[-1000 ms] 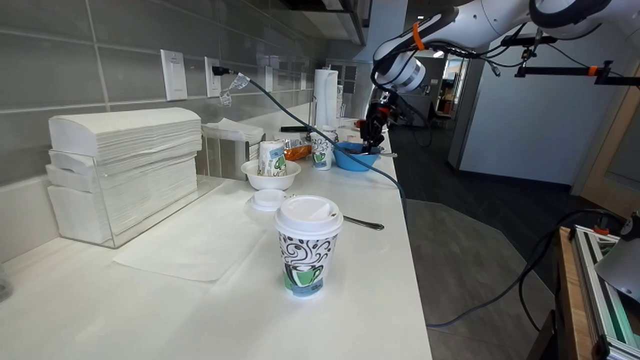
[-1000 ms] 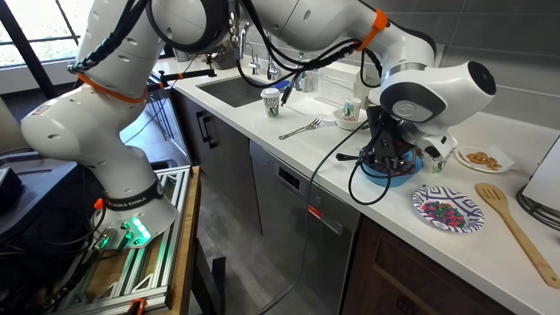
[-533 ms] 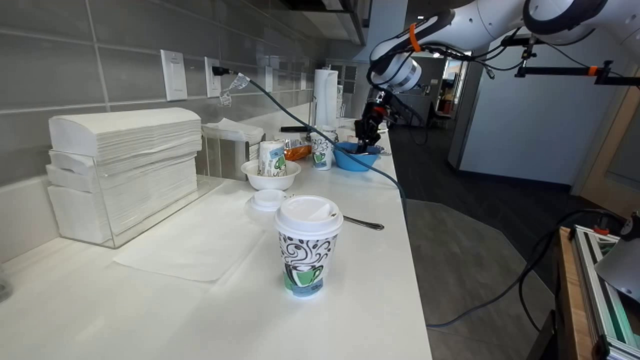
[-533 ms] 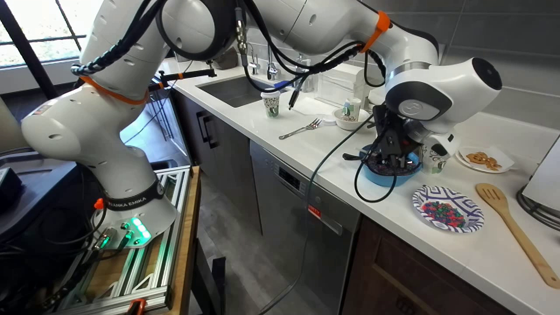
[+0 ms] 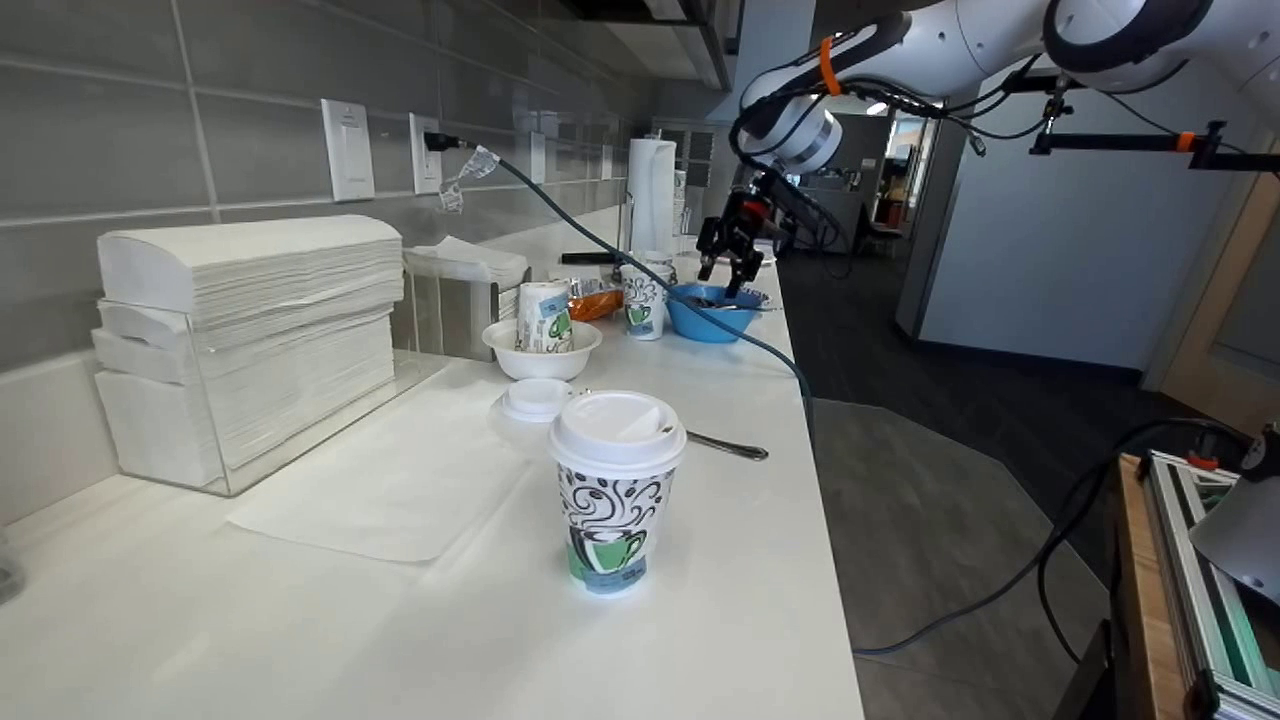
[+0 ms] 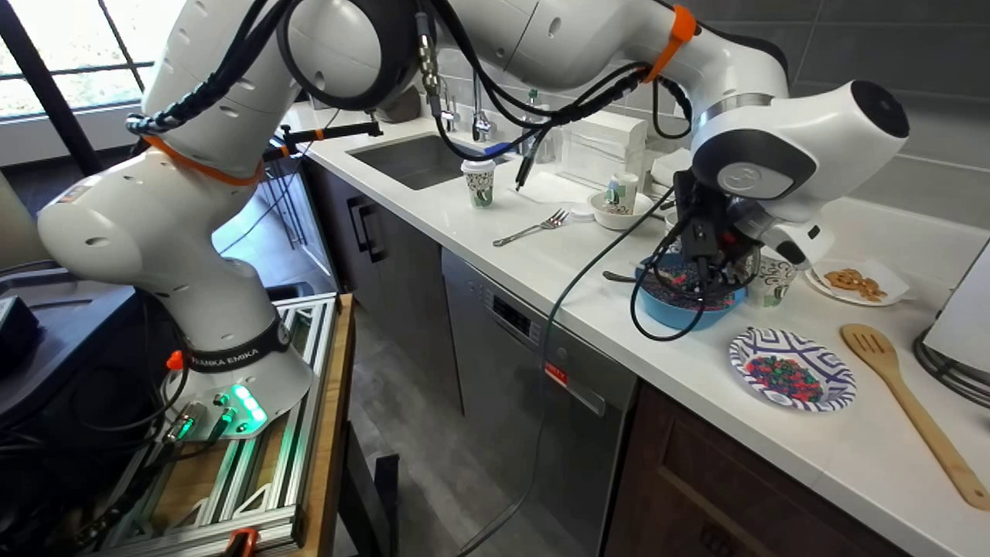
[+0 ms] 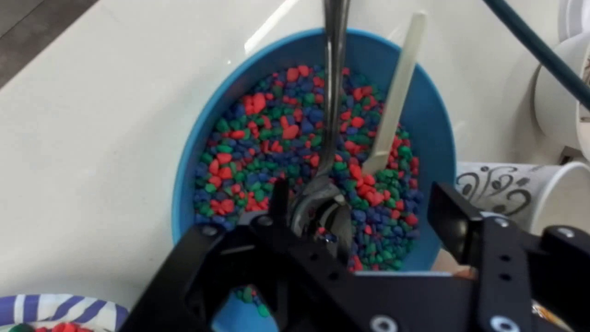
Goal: Use the silver spoon to put some of the contents of the blue bowl into the white plate with blue markings
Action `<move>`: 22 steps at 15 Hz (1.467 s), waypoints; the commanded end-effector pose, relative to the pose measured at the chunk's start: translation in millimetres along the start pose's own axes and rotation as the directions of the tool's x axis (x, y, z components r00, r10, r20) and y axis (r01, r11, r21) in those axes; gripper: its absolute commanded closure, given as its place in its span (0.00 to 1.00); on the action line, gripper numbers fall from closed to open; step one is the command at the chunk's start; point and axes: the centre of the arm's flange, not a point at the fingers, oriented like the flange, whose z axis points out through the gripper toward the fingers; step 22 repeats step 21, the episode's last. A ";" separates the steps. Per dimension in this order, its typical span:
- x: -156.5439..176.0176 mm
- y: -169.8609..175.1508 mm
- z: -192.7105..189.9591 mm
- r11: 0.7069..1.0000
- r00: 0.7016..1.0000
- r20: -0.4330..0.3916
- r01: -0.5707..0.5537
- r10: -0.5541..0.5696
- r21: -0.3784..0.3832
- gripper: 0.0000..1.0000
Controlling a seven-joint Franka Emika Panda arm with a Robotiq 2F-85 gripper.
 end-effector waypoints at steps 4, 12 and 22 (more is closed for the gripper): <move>-6.3 -34.6 -70.8 0.999 0.993 -0.112 -0.044 0.046 0.022 0.00; -85.9 -68.7 -111.0 0.919 0.946 -0.059 0.294 -0.319 -0.262 0.00; -86.8 -80.3 -126.5 0.871 0.926 0.001 0.357 -0.379 -0.338 0.00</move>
